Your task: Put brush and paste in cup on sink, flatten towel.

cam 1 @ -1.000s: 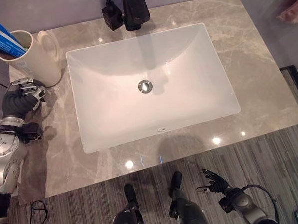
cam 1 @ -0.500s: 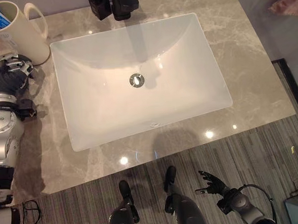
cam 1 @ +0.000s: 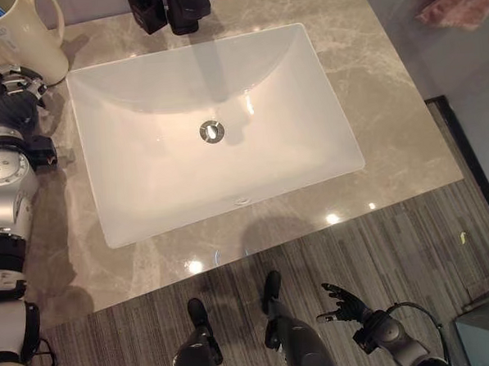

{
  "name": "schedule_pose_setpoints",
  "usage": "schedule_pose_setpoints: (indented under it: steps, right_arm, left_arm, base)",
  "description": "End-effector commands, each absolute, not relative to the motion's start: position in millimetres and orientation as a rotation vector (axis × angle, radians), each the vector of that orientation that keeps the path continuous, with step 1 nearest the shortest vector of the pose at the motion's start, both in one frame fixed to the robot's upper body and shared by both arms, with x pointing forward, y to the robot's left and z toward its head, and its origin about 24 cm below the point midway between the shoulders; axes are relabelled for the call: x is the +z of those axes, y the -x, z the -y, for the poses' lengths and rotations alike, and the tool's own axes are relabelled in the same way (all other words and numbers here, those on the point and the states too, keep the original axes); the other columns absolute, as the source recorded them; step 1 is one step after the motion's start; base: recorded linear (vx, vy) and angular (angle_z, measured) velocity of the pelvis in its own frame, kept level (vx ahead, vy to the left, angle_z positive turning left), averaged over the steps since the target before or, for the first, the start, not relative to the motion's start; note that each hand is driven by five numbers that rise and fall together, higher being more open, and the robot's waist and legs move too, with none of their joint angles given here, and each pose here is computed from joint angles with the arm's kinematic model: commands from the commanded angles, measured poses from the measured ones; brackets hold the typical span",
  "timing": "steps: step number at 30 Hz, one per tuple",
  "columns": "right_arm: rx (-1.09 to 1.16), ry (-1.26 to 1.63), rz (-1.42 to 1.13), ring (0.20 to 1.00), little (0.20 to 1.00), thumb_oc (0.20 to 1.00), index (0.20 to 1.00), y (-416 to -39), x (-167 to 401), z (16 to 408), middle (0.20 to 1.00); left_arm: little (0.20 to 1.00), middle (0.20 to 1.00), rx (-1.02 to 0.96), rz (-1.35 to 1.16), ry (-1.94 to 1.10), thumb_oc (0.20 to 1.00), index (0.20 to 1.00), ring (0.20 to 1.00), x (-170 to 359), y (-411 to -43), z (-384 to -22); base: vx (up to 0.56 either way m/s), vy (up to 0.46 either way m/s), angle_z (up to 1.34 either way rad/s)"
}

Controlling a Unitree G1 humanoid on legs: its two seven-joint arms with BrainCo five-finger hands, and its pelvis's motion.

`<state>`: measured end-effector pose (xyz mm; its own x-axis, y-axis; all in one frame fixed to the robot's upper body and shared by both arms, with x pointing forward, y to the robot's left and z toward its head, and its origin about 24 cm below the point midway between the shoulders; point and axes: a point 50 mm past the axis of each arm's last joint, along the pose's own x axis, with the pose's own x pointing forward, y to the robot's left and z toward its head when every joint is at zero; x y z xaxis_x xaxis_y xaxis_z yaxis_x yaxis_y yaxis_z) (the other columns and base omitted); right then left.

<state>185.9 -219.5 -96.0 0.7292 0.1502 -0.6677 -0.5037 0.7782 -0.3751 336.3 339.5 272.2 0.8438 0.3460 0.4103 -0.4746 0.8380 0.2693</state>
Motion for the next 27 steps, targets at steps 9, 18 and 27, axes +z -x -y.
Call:
schedule_pose_setpoints:
  steps: [9,18,27]
  right_arm:
    - [0.373,0.616,-0.616,1.000,1.000,1.000,1.000,-196.5,-89.0,222.5,1.000]
    - [0.371,0.601,-0.636,1.000,1.000,1.000,1.000,-190.5,-94.6,220.1,1.000]
    - [0.368,0.596,-0.657,1.000,1.000,1.000,1.000,-185.3,-97.8,221.8,1.000]
  left_arm:
    - [0.200,0.200,0.522,0.273,-0.433,0.200,0.200,0.200,277.5,-351.6,-346.7]
    - [0.200,0.200,0.588,0.252,-0.467,0.200,0.200,0.200,281.4,-352.1,-354.2]
    - [0.200,0.200,0.679,0.211,-0.428,0.200,0.200,0.200,279.1,-344.9,-373.5]
  base:
    - [0.00,-0.001,-0.01]
    - [0.00,-0.001,-0.01]
    - [0.00,0.001,-0.01]
